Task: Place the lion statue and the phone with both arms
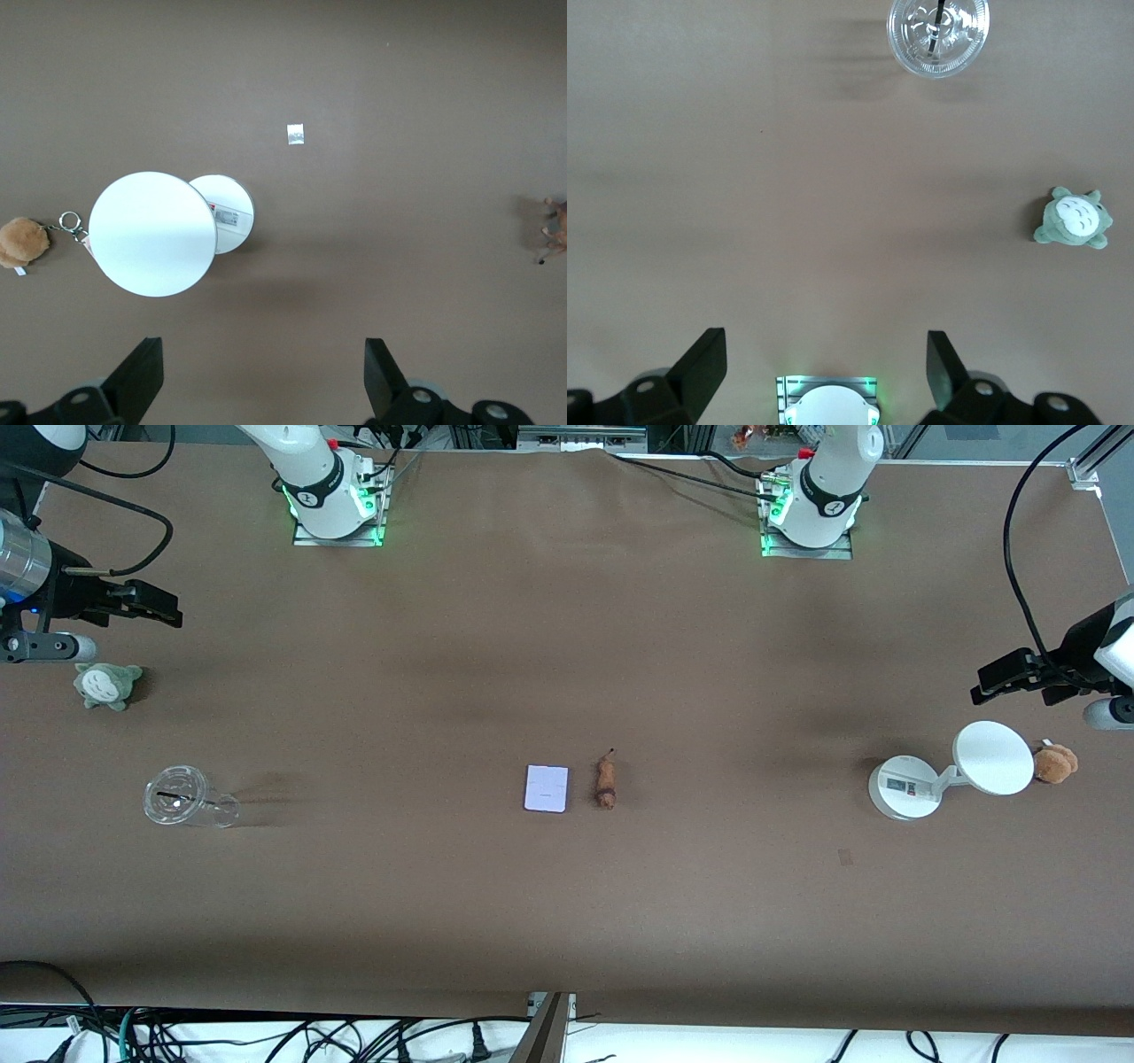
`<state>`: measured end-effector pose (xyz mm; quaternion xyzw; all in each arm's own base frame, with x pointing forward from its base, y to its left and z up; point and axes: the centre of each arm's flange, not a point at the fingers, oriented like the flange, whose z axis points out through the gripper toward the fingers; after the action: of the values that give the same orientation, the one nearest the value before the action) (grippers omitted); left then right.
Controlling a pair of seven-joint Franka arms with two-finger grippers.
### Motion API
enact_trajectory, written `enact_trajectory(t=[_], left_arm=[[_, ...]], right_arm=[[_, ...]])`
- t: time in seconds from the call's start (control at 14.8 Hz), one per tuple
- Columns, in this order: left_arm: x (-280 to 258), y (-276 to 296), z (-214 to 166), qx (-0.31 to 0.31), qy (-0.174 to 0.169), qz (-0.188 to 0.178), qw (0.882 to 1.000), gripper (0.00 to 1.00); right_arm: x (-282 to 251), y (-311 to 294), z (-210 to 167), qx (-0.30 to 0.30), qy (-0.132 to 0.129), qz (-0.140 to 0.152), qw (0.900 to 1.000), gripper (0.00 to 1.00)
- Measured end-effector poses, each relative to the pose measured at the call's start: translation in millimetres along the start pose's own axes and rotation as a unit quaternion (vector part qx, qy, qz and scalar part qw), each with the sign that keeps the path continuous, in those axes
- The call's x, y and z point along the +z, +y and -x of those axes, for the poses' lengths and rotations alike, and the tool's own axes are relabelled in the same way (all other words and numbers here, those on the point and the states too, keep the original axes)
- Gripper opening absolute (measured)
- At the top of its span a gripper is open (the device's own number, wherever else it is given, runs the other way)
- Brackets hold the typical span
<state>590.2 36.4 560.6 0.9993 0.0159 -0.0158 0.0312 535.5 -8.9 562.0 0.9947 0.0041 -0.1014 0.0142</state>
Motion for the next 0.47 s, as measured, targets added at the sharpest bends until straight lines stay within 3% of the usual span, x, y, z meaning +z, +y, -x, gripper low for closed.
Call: enact_trajectory(t=[0.47], left_arm=[[10.5,6.6,6.1,-0.019,-0.04,0.005,0.999,1.0]], right_arm=[[0.0,0.1,0.0,0.0,0.0,0.0,1.0,1.0]])
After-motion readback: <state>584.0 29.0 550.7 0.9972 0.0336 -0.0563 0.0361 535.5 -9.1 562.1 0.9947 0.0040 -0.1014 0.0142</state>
